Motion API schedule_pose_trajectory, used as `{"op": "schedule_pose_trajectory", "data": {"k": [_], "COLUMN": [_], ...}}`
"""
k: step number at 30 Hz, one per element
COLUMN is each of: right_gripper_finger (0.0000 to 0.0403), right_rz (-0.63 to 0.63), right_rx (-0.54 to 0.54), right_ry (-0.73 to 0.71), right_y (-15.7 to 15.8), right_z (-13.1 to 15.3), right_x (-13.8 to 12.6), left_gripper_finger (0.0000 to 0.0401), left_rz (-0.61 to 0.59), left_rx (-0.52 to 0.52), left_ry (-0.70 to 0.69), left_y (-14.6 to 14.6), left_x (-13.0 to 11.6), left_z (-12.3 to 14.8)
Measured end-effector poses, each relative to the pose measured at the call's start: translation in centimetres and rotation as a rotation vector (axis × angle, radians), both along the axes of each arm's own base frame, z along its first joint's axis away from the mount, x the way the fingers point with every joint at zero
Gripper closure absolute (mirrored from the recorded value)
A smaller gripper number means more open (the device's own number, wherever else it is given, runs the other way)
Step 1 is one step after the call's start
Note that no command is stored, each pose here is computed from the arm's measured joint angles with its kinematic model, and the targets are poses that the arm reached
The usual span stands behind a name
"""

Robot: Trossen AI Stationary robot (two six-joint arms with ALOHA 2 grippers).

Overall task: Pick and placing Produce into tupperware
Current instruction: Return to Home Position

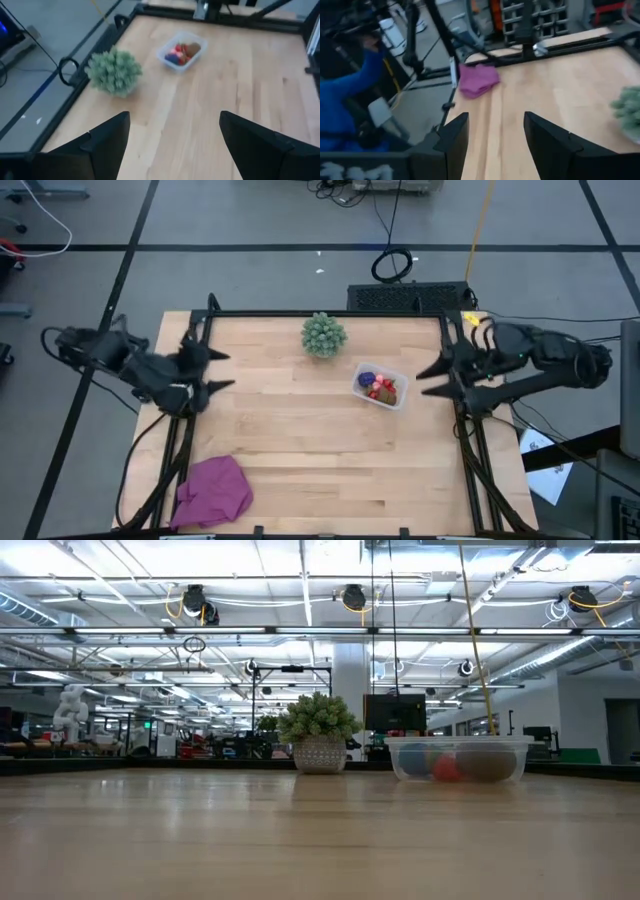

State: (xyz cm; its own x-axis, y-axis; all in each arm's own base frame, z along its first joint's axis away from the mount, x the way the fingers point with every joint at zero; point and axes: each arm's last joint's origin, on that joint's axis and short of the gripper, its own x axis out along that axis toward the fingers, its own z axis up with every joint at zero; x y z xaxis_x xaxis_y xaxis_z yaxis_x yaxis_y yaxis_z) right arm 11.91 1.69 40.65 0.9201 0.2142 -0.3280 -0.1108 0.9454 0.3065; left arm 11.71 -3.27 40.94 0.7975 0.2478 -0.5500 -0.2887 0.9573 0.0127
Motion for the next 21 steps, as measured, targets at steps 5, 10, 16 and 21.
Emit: {"op": "schedule_pose_trajectory", "data": {"k": [5,10,16,21], "right_gripper_finger": [0.0220,0.0220,0.0220,0.0220], "right_rz": [0.049,0.014,0.028,0.031], "right_rx": [0.032,0.056,0.044,0.027], "right_ry": [0.003,-0.108,-0.242,-0.216], "right_y": [0.5,-0.2,-0.8,-0.8], "right_z": [-2.7,-3.2,-3.8,-5.4], "right_x": [-2.1,-5.6,-8.2,-8.2], "left_gripper_finger": [0.0089,0.0089,0.0089,0.0089], "left_rz": [0.040,0.073,0.020,0.072], "left_rx": [-0.013,-0.081,-0.103,-0.104], "left_ry": [-0.066,-0.234,-0.221,-0.244], "left_y": [-0.1,1.7,1.9,2.7], "left_x": [-2.3,-6.0,-6.8,-7.6], "left_z": [-2.0,-2.6,-5.4,-6.9]}}
